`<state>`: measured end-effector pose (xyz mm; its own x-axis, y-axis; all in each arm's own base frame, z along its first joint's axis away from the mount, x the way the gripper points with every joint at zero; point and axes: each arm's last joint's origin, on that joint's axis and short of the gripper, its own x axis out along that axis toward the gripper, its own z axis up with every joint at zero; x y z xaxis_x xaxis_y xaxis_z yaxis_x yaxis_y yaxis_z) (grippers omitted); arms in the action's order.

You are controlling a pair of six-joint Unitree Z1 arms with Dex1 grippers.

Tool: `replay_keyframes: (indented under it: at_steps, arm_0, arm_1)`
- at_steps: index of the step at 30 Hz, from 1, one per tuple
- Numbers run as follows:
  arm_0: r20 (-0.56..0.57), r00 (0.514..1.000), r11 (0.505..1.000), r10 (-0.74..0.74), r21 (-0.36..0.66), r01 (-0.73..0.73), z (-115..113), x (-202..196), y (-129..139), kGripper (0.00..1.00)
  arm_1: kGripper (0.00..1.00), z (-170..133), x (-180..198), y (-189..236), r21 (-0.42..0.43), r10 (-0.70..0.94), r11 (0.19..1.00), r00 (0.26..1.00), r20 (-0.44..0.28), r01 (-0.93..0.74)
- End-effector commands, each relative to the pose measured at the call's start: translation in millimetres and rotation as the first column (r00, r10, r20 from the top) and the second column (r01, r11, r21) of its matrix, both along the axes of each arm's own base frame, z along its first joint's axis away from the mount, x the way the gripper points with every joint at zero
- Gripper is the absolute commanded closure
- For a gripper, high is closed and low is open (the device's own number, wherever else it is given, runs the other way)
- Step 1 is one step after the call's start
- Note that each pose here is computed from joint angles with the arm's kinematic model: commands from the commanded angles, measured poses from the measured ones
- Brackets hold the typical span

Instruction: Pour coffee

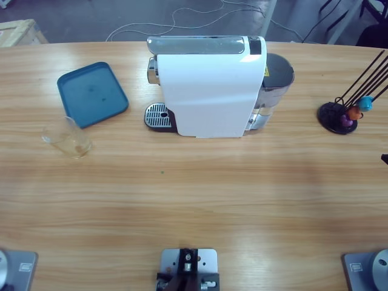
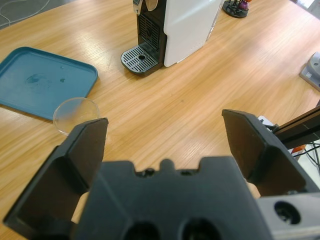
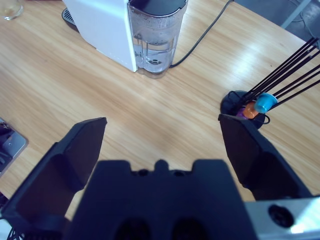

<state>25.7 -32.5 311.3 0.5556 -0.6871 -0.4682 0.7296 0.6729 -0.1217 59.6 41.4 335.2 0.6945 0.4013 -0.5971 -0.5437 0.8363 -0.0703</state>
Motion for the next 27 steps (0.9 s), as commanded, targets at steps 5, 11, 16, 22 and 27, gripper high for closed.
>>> replay_keyframes:
  at_steps: [5,11,16,22,27]
  arm_0:
    - [-0.006,1.000,1.000,-0.019,-0.020,0.019,-9,-1,-1,0.000]
    - [-0.002,1.000,0.999,-0.028,-0.017,0.028,30,30,-26,0.000]
    - [-0.032,0.999,1.000,-0.029,-0.005,0.029,79,103,-84,0.000]
    - [-0.510,0.840,0.860,0.186,-0.330,-0.391,85,178,-107,0.000]
    - [-0.682,0.719,0.834,0.130,-0.317,-0.452,50,219,-135,0.003]
  arm_1:
    - [0.000,-10,6,6,-0.038,0.011,0.999,0.999,-0.043,-0.012]
    - [0.000,-10,7,7,-0.040,0.012,0.999,0.999,-0.046,-0.014]
    - [0.000,-10,8,8,-0.046,0.011,0.999,0.999,-0.052,-0.013]
    - [0.000,-10,8,8,-0.045,0.011,0.999,0.999,-0.052,-0.013]
    - [0.000,-10,10,10,-0.049,0.014,0.999,0.998,-0.061,-0.017]
